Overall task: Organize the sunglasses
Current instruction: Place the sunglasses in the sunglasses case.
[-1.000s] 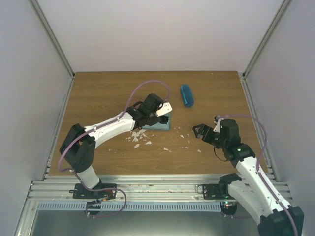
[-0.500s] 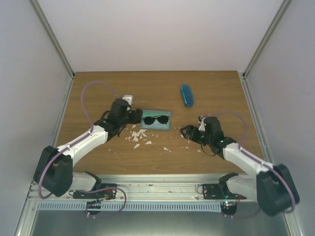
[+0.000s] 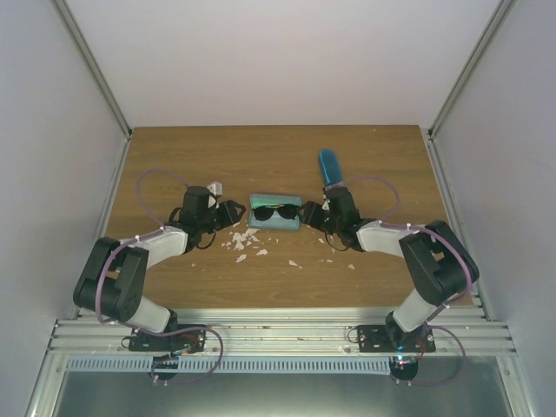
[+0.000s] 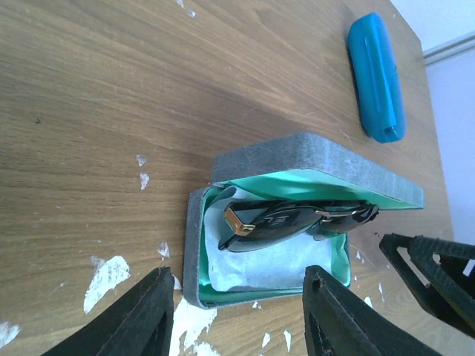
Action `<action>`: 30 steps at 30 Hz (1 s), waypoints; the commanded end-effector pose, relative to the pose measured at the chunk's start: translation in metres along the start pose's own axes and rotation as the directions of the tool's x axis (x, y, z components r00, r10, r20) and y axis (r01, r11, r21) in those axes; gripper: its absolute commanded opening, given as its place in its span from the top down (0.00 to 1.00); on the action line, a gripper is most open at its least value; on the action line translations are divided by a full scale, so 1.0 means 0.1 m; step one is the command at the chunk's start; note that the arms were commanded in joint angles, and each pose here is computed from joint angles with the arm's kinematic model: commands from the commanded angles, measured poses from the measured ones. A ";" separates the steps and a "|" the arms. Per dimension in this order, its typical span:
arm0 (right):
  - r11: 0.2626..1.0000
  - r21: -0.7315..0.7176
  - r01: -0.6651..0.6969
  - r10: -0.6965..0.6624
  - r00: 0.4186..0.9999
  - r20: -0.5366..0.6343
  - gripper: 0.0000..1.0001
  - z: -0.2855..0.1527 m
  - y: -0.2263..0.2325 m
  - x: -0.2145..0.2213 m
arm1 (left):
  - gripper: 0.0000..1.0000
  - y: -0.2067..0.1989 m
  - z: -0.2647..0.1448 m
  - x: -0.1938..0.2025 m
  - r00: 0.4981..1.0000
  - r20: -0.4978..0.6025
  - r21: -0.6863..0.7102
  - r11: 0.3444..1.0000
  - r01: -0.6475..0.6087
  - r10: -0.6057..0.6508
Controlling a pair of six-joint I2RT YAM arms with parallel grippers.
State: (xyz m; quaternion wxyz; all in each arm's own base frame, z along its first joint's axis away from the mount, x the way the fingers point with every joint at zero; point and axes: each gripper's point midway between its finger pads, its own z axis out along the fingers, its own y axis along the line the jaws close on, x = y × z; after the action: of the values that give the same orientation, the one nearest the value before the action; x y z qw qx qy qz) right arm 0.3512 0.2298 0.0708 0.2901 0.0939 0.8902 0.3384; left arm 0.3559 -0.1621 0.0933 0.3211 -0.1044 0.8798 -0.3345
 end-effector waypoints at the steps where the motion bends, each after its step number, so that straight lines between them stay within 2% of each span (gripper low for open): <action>1: 0.999 -0.044 0.013 -0.011 0.998 0.064 0.41 0.15 0.20 -0.18 | 0.52 -0.21 0.11 -0.13 1.000 0.014 0.143 0.990 0.000 -0.002; 10: 0.998 -0.058 0.000 0.002 0.999 0.036 0.46 0.36 0.22 -0.11 | 0.57 -0.20 0.27 -0.12 1.000 -0.009 0.182 0.983 0.013 -0.011; 24: 0.995 -0.099 0.015 -0.012 1.000 0.029 0.46 0.51 0.31 -0.04 | 0.57 -0.15 0.47 -0.08 0.998 -0.055 0.189 0.981 0.033 -0.023; 30: 0.994 -0.113 -0.003 0.005 1.000 0.016 0.54 0.49 0.34 -0.01 | 0.59 -0.13 0.52 -0.06 0.997 -0.071 0.185 0.982 0.033 -0.020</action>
State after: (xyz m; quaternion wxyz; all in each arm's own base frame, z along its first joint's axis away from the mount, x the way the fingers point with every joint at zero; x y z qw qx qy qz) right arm 0.3764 0.2731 0.0523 0.2910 0.0854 0.8782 0.3700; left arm 0.3808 -0.1926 0.0630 0.2729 -0.0897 0.8651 -0.4113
